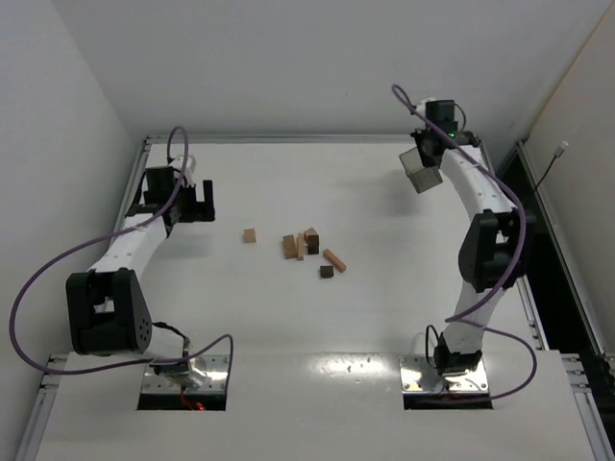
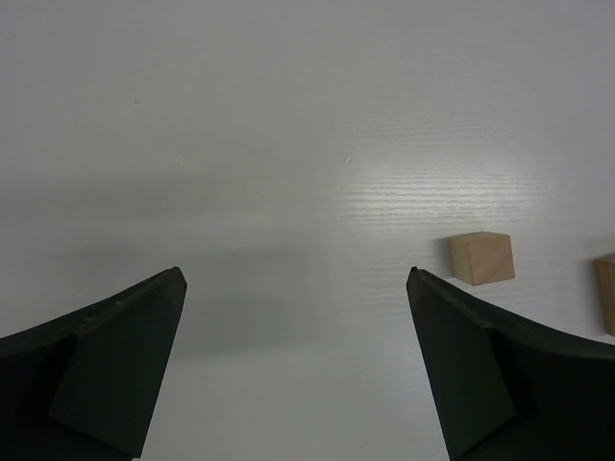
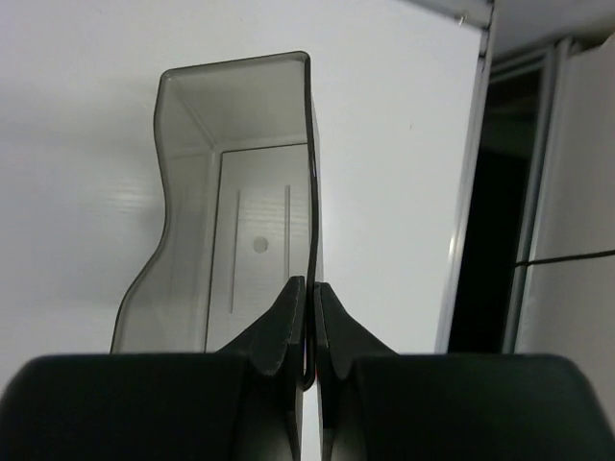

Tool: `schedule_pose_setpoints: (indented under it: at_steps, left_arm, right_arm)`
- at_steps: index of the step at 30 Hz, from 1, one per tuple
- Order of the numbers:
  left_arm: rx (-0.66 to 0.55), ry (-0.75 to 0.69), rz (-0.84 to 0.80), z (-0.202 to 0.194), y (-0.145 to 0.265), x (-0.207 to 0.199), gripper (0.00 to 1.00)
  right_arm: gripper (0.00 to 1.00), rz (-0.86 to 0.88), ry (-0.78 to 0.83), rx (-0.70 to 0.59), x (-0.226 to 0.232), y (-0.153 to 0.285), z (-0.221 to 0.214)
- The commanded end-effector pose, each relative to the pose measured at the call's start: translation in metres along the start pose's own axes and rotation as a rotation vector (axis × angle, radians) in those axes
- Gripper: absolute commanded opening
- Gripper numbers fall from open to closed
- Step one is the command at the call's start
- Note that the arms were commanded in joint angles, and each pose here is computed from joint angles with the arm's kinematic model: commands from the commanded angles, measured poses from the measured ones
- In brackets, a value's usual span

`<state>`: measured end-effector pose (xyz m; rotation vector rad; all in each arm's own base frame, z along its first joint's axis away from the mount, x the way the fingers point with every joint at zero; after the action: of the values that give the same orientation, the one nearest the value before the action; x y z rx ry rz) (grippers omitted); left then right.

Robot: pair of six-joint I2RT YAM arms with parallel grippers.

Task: Build the wood block tower

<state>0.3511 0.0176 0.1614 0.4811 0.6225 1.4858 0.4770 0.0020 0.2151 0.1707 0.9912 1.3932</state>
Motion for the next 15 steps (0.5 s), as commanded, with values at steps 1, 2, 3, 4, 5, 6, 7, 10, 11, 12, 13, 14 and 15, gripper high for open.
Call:
schedule_pose_setpoints:
  at_steps: [1,2,3,4,5,6,7,10,11,12,13,14,15]
  left_arm:
    - [-0.040,-0.008,0.001,0.016,0.002,-0.002,1.00]
    - [-0.028,-0.016,0.001,0.014,-0.001,-0.001,1.00]
    - [-0.028,-0.016,0.001,0.013,-0.001,-0.001,1.00]
    - [-0.019,-0.015,0.001,0.011,-0.004,-0.001,1.00]
    - [-0.008,-0.023,0.002,0.009,-0.007,0.000,1.00]
    - [-0.008,-0.023,0.002,0.009,-0.007,0.000,1.00]
    - [-0.008,-0.023,0.002,0.009,-0.007,0.000,1.00]
    - [0.010,-0.021,0.002,0.005,-0.011,0.000,1.00]
    - [0.019,-0.020,0.002,0.003,-0.014,0.001,1.00]
    - [0.032,-0.019,0.002,0.000,-0.017,0.001,1.00]
    - [0.023,-0.020,0.002,0.004,-0.016,0.001,1.00]
    - [0.035,-0.019,0.002,0.001,-0.019,0.001,1.00]
    - [0.035,-0.019,0.002,0.001,-0.019,0.001,1.00]
  right_arm:
    - [0.00,0.191,-0.171,-0.047,-0.008,-0.007,-0.003]
    - [0.00,0.179,-0.198,-0.041,-0.021,-0.013,-0.012]
    - [0.00,0.195,-0.211,-0.046,-0.024,-0.020,-0.015]
    - [0.00,0.198,-0.251,-0.033,-0.034,-0.031,-0.025]
    - [0.00,0.199,-0.273,-0.035,-0.038,-0.036,-0.029]
    - [0.00,0.202,-0.283,-0.022,-0.040,-0.043,-0.036]
    - [0.00,0.191,-0.307,-0.017,-0.043,-0.053,-0.043]
    - [0.00,0.253,-0.361,-0.024,-0.046,-0.070,-0.057]
    - [0.00,0.275,-0.362,-0.020,-0.040,-0.075,-0.061]
    - [0.00,0.277,-0.372,-0.014,-0.041,-0.078,-0.069]
    - [0.00,0.265,-0.371,-0.041,-0.042,-0.082,-0.068]
    - [0.00,0.272,-0.372,-0.026,-0.034,-0.086,-0.078]
    - [0.00,0.270,-0.372,-0.030,-0.031,-0.090,-0.082]
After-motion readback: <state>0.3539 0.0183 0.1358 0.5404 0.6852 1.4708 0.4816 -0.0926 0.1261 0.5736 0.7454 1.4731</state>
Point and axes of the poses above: each gripper's point midway between its finger pads, its own y axis back along the fingers, its own x axis along the line the jaws close on, z = x × y, the point moved 5 cm from there along y, back along the fingers, and after that the axes turned 3 degrees about y, right-handed, at the moved point
